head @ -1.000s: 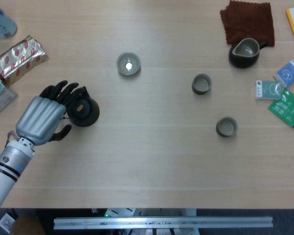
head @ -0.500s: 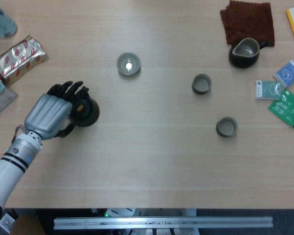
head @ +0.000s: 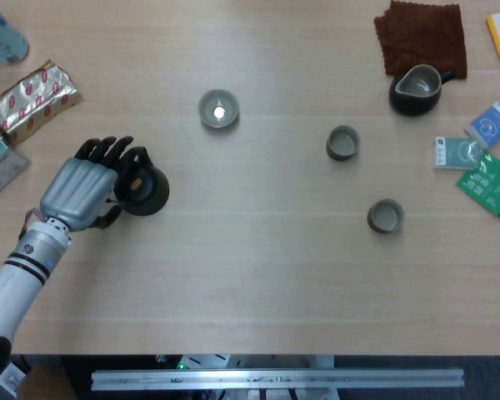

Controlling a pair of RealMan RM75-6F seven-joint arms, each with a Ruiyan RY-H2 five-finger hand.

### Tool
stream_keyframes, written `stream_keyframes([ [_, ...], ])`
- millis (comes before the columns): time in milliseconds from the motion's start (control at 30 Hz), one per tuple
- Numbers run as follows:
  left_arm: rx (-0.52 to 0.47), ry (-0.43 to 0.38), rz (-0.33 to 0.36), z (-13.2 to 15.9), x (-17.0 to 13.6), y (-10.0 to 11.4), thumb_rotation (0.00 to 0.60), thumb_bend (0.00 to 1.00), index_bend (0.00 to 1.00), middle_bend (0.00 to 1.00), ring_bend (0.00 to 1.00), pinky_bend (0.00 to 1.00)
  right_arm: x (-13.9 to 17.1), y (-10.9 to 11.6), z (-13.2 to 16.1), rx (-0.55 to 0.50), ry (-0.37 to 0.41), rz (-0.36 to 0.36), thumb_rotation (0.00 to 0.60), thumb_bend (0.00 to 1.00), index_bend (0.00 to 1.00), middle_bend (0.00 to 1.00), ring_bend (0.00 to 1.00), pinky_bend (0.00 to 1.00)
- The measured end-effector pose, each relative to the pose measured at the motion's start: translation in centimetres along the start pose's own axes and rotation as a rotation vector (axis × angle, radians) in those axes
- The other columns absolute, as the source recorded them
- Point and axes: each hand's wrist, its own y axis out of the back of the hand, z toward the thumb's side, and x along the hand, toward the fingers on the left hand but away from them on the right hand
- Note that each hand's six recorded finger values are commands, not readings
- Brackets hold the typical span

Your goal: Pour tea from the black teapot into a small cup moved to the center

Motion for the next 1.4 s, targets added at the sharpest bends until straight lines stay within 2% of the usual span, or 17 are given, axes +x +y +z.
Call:
stream_keyframes([
  [267,0.027,0.026,-0.026,-1.3,0.9,-0.8,0.6,0.33,0.0,0.0,0.0,0.08,0.3,0.1,-0.2,-0.002,-0.01,-0.002,0.6,0.12,0.34,0.32,0.2,0.22],
  [500,0.062,0.044,-0.036,-2.3,1.4,-0.6,0.6,0.33,0.0,0.0,0.0,0.08,0.4,0.1,-0.2,-0.002,-0.015,0.0,0.6,0.12,0.34,0.32,0.2,0.22],
  [1133,0.102,0.102,-0.021,-4.4,4.1,1.5,0.6,0.33,0.0,0.0,0.0,0.08,1.2,0.2,-0.5,-0.003,-0.044,-0.006,0.6,0.12,0.34,0.32,0.2,0.22],
  [1400,0.081,0.113,-0.001,-4.1,3.1,3.0,0.6,0.33,0.0,0.0,0.0,0.08,1.4,0.1,-0.8,-0.008,-0.046,-0.005,0.6,0.12,0.34,0.32,0.2,0.22],
])
